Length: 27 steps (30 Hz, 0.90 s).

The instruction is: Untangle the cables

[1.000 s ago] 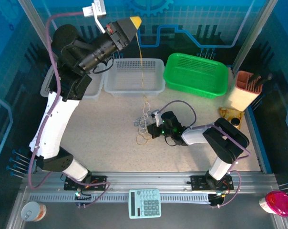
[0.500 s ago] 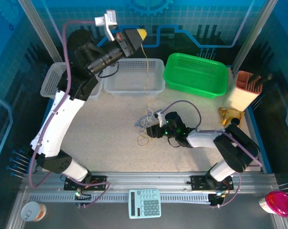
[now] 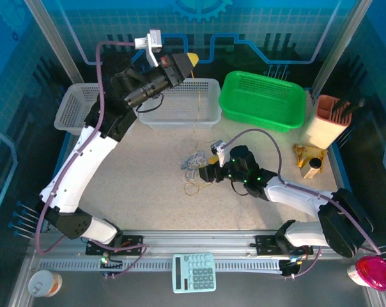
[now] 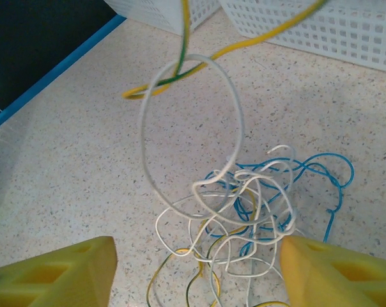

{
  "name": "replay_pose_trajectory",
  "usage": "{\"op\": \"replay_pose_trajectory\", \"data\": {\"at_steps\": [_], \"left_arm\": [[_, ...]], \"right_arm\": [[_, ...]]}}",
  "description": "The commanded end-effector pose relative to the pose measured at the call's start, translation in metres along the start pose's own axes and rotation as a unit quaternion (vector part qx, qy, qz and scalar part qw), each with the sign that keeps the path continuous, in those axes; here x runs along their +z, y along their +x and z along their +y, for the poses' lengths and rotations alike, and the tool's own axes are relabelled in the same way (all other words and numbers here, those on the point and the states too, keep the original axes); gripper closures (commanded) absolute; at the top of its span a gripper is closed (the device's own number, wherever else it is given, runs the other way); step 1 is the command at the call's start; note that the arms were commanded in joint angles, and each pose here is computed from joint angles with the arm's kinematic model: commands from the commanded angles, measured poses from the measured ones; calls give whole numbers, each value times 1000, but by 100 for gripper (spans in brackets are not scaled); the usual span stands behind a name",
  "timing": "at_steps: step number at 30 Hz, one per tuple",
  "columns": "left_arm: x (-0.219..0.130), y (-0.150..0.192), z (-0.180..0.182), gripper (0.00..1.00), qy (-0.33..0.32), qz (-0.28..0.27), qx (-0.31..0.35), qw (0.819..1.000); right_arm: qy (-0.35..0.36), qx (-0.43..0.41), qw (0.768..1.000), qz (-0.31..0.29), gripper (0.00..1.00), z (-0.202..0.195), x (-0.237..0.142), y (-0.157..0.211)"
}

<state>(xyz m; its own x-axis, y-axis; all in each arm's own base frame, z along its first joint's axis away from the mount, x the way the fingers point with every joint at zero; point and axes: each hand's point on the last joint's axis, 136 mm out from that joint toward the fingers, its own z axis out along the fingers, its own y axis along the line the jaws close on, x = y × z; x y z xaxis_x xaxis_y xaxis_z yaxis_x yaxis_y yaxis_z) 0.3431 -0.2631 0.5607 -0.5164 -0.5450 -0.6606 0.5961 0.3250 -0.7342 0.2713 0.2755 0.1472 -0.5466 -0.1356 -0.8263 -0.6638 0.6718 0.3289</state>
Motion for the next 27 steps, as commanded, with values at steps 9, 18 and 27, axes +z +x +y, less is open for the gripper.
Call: {"op": "replay_pose_trajectory", "data": {"at_steps": [9, 18, 27], "left_arm": [[-10, -9, -19, 100, 32, -19, -1, 999], [-11, -10, -23, 100, 38, -22, -2, 999], [-22, -37, -62, 100, 62, -46, 40, 996]], "right_arm": [[-43, -5, 998, -54, 22, 21, 35, -49], [-48, 9, 998, -42, 63, 16, 67, -40], [-14, 44, 999, -5, 100, -15, 76, 11]]}}
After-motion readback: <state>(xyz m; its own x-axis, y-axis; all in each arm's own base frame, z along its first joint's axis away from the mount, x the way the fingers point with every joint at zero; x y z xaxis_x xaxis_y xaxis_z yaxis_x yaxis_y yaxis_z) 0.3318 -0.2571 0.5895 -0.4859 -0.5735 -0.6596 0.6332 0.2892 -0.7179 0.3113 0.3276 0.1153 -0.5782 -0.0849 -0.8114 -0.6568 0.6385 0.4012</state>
